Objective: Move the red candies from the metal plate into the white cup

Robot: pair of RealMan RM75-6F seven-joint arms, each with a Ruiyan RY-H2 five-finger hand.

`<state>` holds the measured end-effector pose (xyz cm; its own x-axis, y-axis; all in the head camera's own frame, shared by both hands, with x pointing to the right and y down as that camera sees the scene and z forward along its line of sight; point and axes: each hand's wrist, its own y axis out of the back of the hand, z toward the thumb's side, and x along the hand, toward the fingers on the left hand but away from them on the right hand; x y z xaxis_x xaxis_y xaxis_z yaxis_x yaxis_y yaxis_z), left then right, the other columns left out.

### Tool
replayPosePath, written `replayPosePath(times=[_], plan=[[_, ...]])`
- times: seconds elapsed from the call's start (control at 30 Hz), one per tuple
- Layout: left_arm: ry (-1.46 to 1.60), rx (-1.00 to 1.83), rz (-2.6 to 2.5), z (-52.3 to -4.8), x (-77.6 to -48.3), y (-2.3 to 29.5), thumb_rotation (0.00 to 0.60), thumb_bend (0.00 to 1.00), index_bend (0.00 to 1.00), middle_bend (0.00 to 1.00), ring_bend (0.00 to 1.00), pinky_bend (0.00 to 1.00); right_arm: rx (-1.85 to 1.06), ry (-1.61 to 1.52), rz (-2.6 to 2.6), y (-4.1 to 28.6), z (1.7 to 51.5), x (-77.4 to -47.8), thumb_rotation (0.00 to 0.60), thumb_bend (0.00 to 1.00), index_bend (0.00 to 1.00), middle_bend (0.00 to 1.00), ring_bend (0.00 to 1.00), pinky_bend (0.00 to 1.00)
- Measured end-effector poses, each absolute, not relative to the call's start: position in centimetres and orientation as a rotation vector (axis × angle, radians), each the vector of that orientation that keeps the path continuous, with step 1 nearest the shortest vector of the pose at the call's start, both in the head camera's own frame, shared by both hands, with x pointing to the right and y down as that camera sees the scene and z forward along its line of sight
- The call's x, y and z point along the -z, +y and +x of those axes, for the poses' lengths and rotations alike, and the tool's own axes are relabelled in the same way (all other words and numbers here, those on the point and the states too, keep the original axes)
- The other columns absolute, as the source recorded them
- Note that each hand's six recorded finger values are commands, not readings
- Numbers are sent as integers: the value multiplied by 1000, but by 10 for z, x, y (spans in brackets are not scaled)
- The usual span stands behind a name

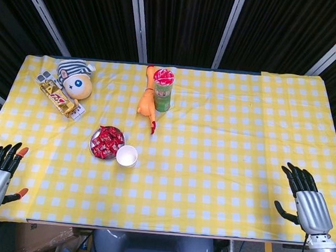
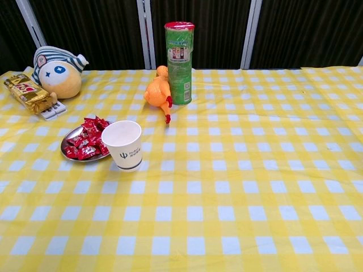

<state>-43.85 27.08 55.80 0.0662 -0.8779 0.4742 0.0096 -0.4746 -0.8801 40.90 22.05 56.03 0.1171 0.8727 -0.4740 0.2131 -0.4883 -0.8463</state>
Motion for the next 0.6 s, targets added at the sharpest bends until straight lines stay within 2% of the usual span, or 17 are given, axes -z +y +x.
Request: replayPosePath(times=[0.5, 0.57, 0.6], plan=[[873, 1518, -1597, -439, -560, 271, 600, 130, 0, 0, 0, 1, -1404, -1059, -1791, 222, 410, -560, 600, 386, 0, 0, 0, 0], [870, 1521, -1597, -438, -562, 269, 600, 130, 0, 1, 10, 54, -1410, -1061, -1788, 221, 411, -560, 600, 386, 0, 0, 0, 0], [869, 1521, -1595, -437, -562, 267, 600, 130, 0, 17, 53, 134, -1411, -1063, -1788, 221, 411, -560, 600, 385, 0, 0, 0, 0]])
